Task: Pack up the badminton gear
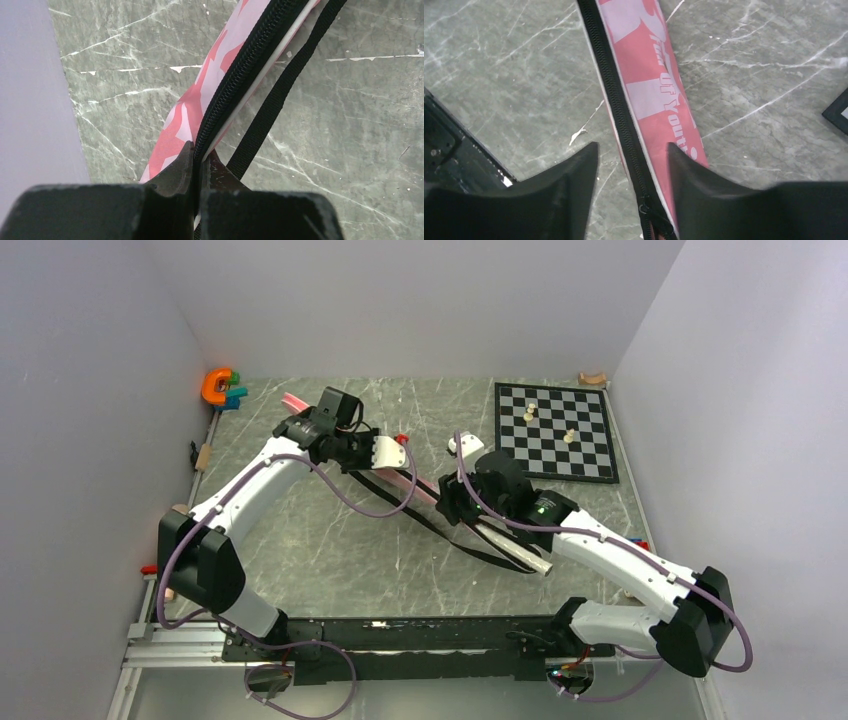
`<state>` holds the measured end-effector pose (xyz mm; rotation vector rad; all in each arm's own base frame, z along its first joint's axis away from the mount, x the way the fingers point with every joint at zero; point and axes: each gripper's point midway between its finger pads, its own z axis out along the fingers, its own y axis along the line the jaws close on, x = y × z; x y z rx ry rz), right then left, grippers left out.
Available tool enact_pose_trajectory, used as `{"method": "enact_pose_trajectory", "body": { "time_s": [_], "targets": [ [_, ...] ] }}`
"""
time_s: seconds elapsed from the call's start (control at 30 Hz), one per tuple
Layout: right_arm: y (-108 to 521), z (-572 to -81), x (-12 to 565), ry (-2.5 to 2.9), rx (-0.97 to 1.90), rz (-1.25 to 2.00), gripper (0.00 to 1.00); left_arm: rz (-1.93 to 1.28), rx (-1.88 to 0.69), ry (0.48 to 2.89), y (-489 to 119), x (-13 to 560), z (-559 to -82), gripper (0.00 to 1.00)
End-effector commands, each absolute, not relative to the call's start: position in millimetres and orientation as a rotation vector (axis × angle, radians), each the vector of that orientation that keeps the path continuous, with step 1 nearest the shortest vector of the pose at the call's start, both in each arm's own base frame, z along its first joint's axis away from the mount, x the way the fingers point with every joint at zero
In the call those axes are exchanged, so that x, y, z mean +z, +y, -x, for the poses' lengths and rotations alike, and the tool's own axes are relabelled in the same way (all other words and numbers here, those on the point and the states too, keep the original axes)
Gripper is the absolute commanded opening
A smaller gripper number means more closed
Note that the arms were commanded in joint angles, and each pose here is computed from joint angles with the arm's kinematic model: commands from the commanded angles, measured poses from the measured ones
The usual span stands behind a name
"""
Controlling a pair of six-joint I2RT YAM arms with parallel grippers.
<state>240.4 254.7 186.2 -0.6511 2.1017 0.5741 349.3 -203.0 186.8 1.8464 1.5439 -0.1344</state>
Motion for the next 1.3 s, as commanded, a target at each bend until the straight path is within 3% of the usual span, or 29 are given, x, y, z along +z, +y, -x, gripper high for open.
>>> {"method": "enact_pose_trajectory", "body": {
  "time_s": [0.0, 0.07, 0.17, 0.33, 0.5, 0.63, 0.67, 0.7, 0.8, 0.87, 1.1, 1.27],
  "targets": [
    [250, -253, 201, 2.008, 0.522, 0.627, 0.43, -1.776, -0.179, 1.446, -219, 224, -354, 0.0],
    [248, -252, 200, 1.998, 0.514, 0.635, 0.35, -1.775, -0.19, 1.441, -220, 227, -352, 0.0],
    [249, -248, 196, 2.008, 0.519, 0.672, 0.4, -1.773, -0.2, 1.438, -221, 232, -351, 0.0],
    [254, -246, 191, 2.019, 0.532, 0.691, 0.4, -1.764, -0.212, 1.435, -223, 238, -351, 0.0],
    [253, -248, 190, 2.021, 0.519, 0.682, 0.23, -1.765, -0.221, 1.427, -223, 240, -348, 0.0],
    [254, -246, 195, 2.003, 0.536, 0.683, 0.0, -1.755, -0.245, 1.423, -226, 243, -345, 0.0],
    [254, -245, 198, 1.992, 0.536, 0.68, 0.0, -1.751, -0.25, 1.421, -227, 244, -345, 0.0],
    [254, -245, 202, 1.981, 0.535, 0.678, 0.0, -1.745, -0.262, 1.419, -228, 245, -344, 0.05],
    [253, -242, 216, 1.935, 0.534, 0.68, 0.0, -1.744, -0.304, 1.412, -232, 246, -339, 0.38],
    [255, -237, 224, 1.906, 0.53, 0.69, 0.0, -1.772, -0.363, 1.374, -236, 247, -328, 0.52],
    [264, -212, 235, 1.836, 0.42, 0.76, 0.0, -1.858, -0.615, 1.196, -254, 258, -280, 0.78],
    [271, -199, 234, 1.807, 0.343, 0.798, 0.0, -1.929, -0.678, 1.108, -262, 260, -263, 0.91]
  ]
}}
